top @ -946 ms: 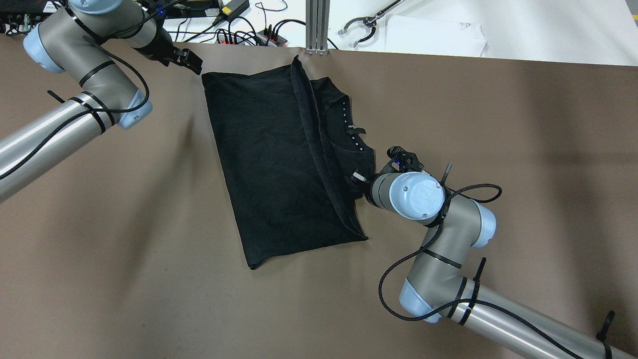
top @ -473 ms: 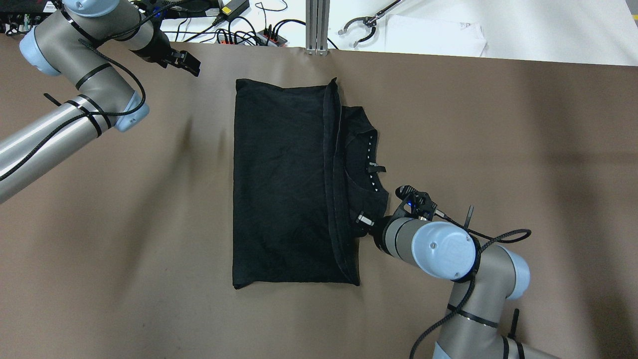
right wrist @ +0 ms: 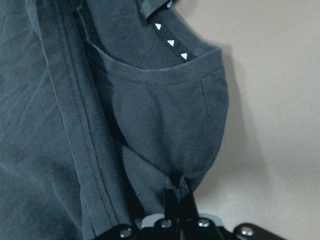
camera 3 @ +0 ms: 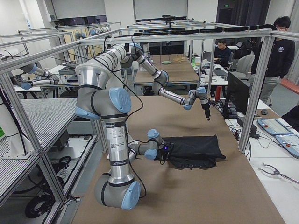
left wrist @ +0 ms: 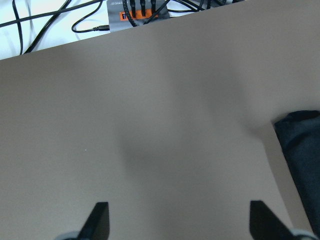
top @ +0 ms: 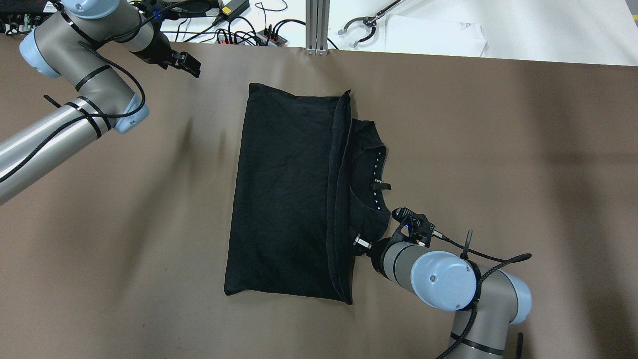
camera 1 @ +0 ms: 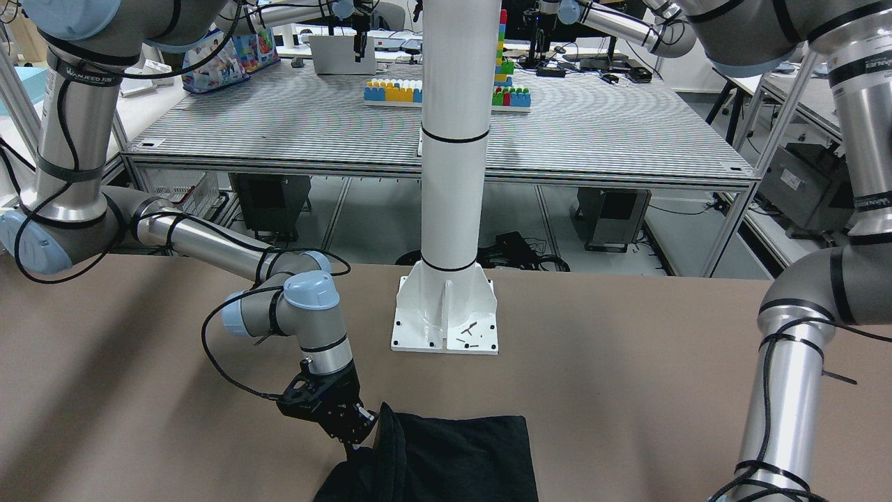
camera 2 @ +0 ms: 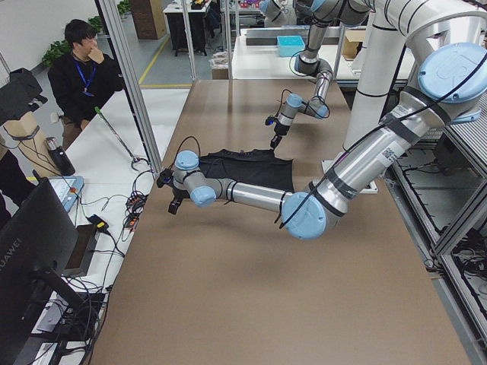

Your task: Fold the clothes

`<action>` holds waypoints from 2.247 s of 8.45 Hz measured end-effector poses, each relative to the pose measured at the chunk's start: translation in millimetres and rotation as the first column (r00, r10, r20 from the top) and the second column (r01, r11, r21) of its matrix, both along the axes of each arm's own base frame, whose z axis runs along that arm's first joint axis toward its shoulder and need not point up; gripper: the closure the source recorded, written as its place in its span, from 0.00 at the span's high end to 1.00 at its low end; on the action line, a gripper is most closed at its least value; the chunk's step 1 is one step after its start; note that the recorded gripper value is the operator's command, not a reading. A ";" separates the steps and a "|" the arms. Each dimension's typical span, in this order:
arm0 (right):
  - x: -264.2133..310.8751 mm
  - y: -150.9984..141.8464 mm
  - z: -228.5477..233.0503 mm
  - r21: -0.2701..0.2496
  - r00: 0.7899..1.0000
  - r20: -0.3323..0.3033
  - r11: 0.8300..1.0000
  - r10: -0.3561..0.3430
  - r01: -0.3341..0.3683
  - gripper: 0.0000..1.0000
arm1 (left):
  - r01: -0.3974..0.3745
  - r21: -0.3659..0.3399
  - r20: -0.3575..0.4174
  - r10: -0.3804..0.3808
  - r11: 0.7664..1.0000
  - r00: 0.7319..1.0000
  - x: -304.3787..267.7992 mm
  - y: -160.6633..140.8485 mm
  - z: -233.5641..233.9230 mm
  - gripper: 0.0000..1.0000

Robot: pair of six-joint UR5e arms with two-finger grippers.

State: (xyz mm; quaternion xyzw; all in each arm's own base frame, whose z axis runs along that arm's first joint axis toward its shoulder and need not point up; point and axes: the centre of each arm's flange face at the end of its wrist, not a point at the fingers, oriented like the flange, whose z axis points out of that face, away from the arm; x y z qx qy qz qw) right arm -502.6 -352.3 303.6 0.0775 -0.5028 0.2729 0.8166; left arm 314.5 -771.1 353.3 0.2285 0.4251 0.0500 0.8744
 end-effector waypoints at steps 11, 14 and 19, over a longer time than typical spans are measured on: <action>24.3 -6.9 4.7 0.119 0.987 -0.133 0.987 -0.088 0.104 0.94 | 0.010 -0.005 -0.015 -0.010 1.000 1.000 0.9 2.2 -6.9 1.00; 9.9 -21.9 -39.9 0.128 0.969 -0.220 0.982 -0.111 0.142 0.95 | 0.007 -0.005 -0.015 -0.007 1.000 1.000 2.2 3.0 -6.0 1.00; -57.9 -70.6 -59.2 0.108 0.895 -0.414 0.968 -0.163 0.226 0.94 | -0.015 -0.003 -0.014 0.015 1.000 1.000 14.7 18.3 3.8 1.00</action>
